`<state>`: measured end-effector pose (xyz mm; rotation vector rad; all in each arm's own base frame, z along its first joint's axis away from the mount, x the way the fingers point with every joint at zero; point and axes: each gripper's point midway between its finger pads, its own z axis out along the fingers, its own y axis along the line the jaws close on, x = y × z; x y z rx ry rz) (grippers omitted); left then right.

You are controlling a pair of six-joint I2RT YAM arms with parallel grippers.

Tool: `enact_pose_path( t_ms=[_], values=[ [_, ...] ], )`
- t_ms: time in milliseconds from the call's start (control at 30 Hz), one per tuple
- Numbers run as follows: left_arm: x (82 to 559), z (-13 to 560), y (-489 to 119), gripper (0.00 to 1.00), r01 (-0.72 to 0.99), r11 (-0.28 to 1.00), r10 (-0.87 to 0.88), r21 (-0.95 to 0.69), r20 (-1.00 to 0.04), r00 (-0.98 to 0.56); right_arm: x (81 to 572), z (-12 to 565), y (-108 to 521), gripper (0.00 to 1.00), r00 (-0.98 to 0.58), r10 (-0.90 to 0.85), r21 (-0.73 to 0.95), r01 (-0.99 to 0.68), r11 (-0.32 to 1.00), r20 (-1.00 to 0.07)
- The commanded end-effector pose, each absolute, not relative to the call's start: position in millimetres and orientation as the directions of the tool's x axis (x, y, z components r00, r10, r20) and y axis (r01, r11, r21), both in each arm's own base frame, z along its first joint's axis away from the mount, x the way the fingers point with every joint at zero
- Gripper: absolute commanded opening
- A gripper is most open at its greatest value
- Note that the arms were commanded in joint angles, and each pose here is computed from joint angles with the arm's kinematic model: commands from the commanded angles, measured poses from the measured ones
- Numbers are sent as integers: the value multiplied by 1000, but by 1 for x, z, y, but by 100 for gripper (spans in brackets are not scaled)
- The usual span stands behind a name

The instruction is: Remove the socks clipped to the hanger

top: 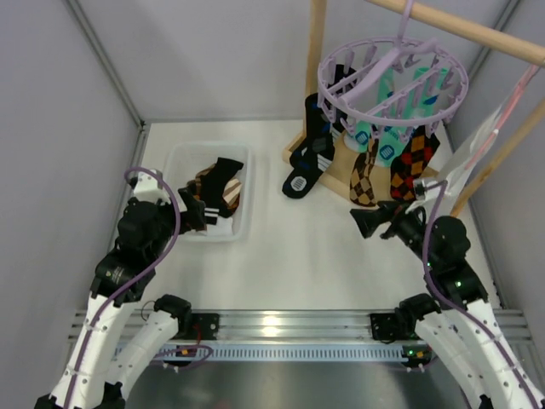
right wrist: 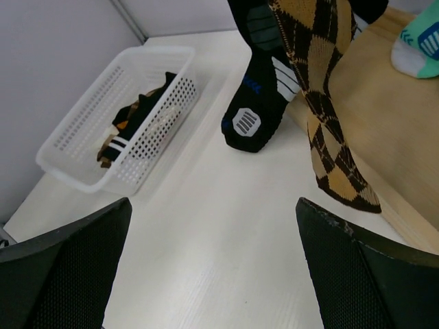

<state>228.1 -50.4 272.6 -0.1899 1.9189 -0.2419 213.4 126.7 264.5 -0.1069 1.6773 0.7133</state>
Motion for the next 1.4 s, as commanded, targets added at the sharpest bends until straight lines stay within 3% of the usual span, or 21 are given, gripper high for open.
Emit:
enact_pose_path(
  t_ms=[0,233,467,900,933,967,1100,1233,1300,1333,1367],
  values=[
    [235,278,-56,98,13,963,-251,-270,-910,-330,239,295,143,100,-162,296,336,-532,777,-941],
    [236,275,-61,98,33,962,-244,-271,-907,-344,302,274,125,100,-112,199,227,-376,898,-973],
    [241,268,-72,98,68,958,-231,-278,-891,-390,334,241,112,96,-115,78,103,-226,969,-990],
    [241,280,-96,98,162,924,-249,-346,-868,-430,359,207,126,88,-90,25,47,-249,967,-996],
    [238,288,-103,98,202,909,-252,-364,-867,-430,360,206,130,82,-82,27,48,-267,962,-996],
    [237,292,-105,98,208,901,-266,-381,-863,-430,360,205,133,62,-80,31,53,-286,957,-996],
    [237,322,-116,98,256,865,-309,-432,-860,-407,350,208,151,17,-50,93,105,-348,932,-994],
    [252,349,-151,98,304,831,-308,-466,-840,-447,339,211,165,1,-31,143,145,-321,936,-989],
    [266,357,-157,98,233,879,-304,-416,-866,-397,333,214,174,0,-20,160,158,-293,943,-987],
    [256,367,-200,98,317,867,-241,-384,-880,-408,330,216,178,0,-16,165,163,-291,943,-986],
    [263,375,-199,98,238,924,-212,-298,-921,-328,330,218,175,0,-7,174,170,-256,952,-985]
  ],
)
